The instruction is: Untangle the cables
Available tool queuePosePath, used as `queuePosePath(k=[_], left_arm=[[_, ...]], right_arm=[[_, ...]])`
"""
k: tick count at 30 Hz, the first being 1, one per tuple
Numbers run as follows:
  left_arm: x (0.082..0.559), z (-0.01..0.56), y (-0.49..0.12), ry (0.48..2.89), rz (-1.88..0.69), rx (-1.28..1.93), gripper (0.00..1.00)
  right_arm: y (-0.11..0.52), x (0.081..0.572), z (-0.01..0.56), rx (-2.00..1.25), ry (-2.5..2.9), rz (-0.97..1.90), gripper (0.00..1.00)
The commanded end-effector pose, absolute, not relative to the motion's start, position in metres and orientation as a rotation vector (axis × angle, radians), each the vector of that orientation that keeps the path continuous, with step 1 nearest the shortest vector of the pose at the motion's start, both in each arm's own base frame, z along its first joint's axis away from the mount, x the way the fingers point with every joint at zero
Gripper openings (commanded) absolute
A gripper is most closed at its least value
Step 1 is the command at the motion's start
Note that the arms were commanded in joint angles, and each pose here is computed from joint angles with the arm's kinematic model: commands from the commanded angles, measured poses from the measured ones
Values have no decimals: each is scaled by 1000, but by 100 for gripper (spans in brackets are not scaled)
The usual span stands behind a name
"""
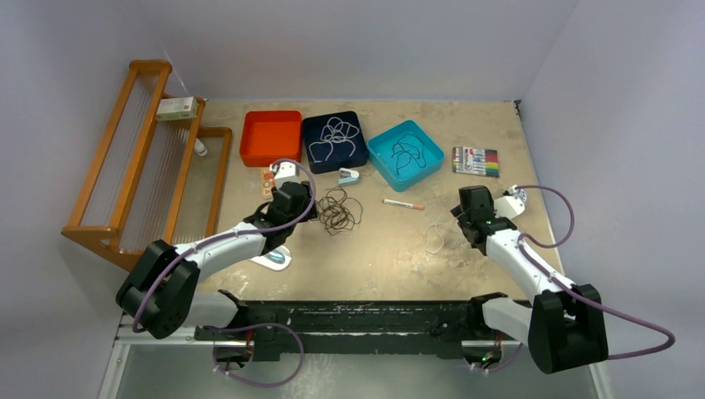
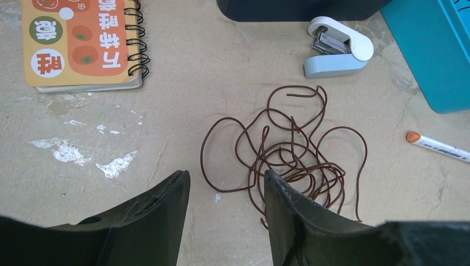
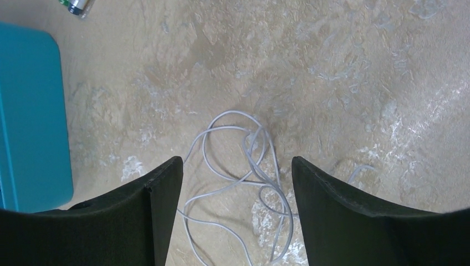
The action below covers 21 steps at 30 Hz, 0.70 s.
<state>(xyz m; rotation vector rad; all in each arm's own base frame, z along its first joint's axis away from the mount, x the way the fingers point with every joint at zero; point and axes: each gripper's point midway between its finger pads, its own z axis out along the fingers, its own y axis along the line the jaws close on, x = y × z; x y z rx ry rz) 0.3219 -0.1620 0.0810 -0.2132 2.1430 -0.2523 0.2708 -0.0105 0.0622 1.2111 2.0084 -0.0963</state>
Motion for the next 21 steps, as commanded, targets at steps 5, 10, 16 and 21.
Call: queuePosePath(k=[5, 10, 16, 21], left_arm=[[337, 104, -165, 2071, -264, -230, 51], [338, 105, -166, 2073, -266, -228, 51], [338, 104, -167, 2077, -264, -232, 50], [338, 104, -166, 2077, -260, -233, 50]], right_arm=[[-20, 271, 84, 1263, 1945, -106, 74], [-19, 265, 115, 1317, 1898, -62, 74], [-4, 248, 109, 1438, 1984, -16, 75], [8, 240, 81, 1518, 2064, -11, 76]])
